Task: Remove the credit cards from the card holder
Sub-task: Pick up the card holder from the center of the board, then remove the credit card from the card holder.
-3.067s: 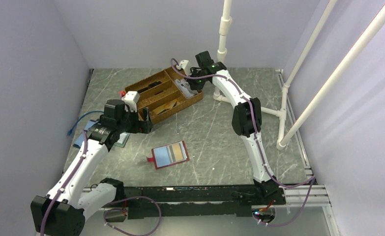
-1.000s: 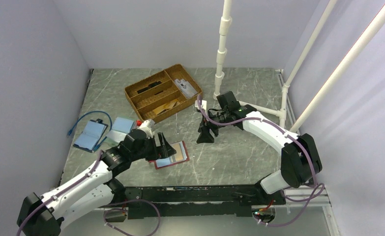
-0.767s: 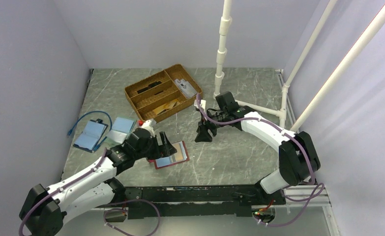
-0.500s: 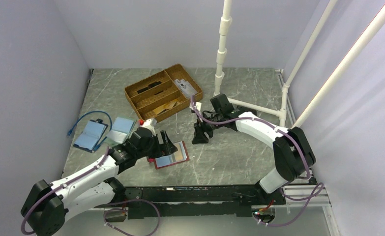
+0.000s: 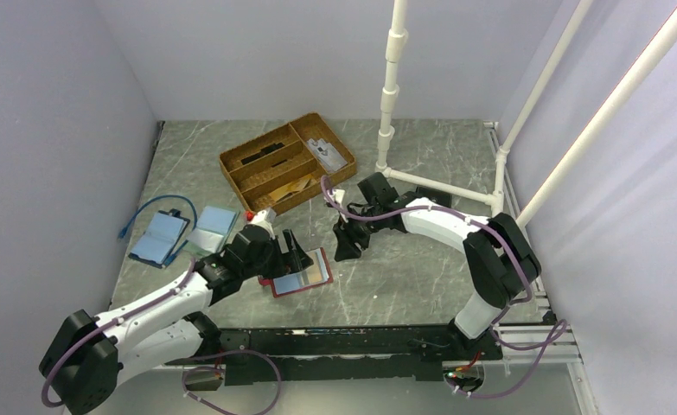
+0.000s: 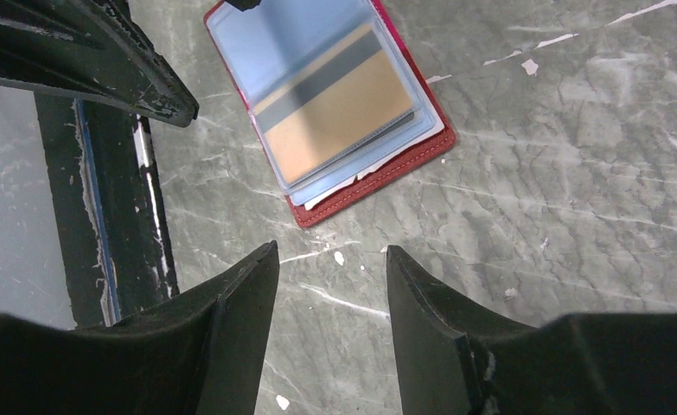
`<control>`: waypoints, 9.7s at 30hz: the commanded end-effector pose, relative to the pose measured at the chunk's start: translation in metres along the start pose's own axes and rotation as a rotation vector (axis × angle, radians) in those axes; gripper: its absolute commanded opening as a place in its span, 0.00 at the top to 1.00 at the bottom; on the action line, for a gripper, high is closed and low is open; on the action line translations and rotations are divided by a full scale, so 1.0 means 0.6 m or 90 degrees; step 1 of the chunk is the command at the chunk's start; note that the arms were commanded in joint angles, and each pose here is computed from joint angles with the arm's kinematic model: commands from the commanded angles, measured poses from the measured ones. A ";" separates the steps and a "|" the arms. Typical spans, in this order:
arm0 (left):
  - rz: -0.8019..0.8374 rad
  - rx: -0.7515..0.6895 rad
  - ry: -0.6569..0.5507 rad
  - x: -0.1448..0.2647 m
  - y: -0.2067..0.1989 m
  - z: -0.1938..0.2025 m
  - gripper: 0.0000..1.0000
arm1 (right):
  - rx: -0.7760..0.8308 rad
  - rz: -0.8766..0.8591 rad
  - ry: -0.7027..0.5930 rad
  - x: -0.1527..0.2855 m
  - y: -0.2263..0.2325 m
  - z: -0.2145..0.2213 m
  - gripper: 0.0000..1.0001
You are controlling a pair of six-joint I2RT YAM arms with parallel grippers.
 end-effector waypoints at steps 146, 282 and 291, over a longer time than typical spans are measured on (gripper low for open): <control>-0.138 0.020 0.012 -0.022 0.066 0.051 0.40 | -0.314 -0.286 -0.008 -0.145 0.071 -0.070 1.00; 0.115 0.083 -0.163 0.011 0.099 0.034 0.87 | -0.373 -0.273 0.068 -0.139 -0.027 0.012 1.00; 0.168 0.054 -0.169 0.016 0.084 0.025 0.42 | -0.245 -0.334 0.045 -0.110 0.002 -0.016 1.00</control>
Point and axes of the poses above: each gripper's point midway between its finger pads, its own x axis back along the fingers, its own y axis along the line the jaws close on, z = x × y, the point moved 7 cm from there along x, back along the fingers, and after that the axes turned 5 degrees about -x, right-handed, at the moved point
